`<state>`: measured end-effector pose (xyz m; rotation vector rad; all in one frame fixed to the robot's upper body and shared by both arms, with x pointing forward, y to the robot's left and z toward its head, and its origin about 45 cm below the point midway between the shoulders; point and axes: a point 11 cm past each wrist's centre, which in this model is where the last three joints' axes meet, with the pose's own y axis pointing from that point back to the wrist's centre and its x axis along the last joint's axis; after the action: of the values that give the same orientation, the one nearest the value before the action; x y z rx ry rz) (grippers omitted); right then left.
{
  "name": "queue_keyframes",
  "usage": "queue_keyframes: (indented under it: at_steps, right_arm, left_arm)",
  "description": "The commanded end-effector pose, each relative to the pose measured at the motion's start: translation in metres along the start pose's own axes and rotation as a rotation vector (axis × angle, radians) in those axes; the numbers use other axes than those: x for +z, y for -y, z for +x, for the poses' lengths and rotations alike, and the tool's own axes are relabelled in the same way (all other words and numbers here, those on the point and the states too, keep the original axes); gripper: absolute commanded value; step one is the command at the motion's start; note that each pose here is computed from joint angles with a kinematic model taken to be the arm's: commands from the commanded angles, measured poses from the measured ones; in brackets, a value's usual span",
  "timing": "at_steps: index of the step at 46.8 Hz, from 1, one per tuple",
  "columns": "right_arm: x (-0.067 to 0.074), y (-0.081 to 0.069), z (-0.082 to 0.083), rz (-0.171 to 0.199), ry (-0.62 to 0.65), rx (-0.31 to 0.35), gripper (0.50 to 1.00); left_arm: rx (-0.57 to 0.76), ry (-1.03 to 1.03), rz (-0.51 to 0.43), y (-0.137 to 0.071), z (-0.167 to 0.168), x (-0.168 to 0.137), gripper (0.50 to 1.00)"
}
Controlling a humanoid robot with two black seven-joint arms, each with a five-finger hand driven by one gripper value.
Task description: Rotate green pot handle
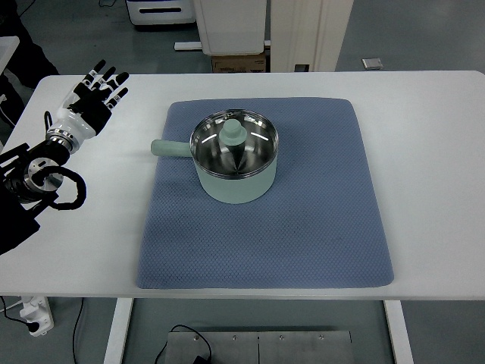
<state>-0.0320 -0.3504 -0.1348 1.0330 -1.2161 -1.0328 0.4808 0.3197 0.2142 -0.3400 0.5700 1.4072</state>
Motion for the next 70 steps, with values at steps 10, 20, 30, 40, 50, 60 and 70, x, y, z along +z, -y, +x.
queue_keyframes:
  at_steps: [10, 20, 30, 40, 50, 60, 70]
  right_arm:
    - [0.000, 0.000, 0.000, -0.001, 0.000, 0.000, 1.000]
    - [0.000, 0.000, 0.000, 0.001, 0.000, 0.000, 1.000]
    - [0.000, 0.000, 0.000, 0.001, 0.000, 0.000, 1.000]
    - [0.000, 0.000, 0.000, -0.001, 0.000, 0.000, 1.000]
    - [-0.001, 0.000, 0.000, 0.002, 0.000, -0.001, 1.000]
    - [-0.002, 0.000, -0.002, 0.004, -0.002, -0.008, 1.000]
    - [-0.001, 0.000, -0.002, 0.000, 0.001, -0.008, 1.000]
  left_arm:
    - [-0.041, 0.013, 0.049, 0.009, -0.027, -0.038, 1.000]
    - [-0.037, 0.015, 0.052, 0.010, -0.028, -0.043, 1.000]
    - [-0.045, 0.033, 0.057, 0.011, -0.029, -0.044, 1.000]
    - [-0.049, 0.032, 0.054, 0.012, -0.031, -0.042, 1.000]
    - [-0.048, 0.030, 0.054, 0.011, -0.030, -0.042, 1.000]
    - [-0.047, 0.022, 0.046, 0.012, -0.030, -0.040, 1.000]
    - [-0.048, 0.018, 0.042, 0.012, -0.030, -0.038, 1.000]
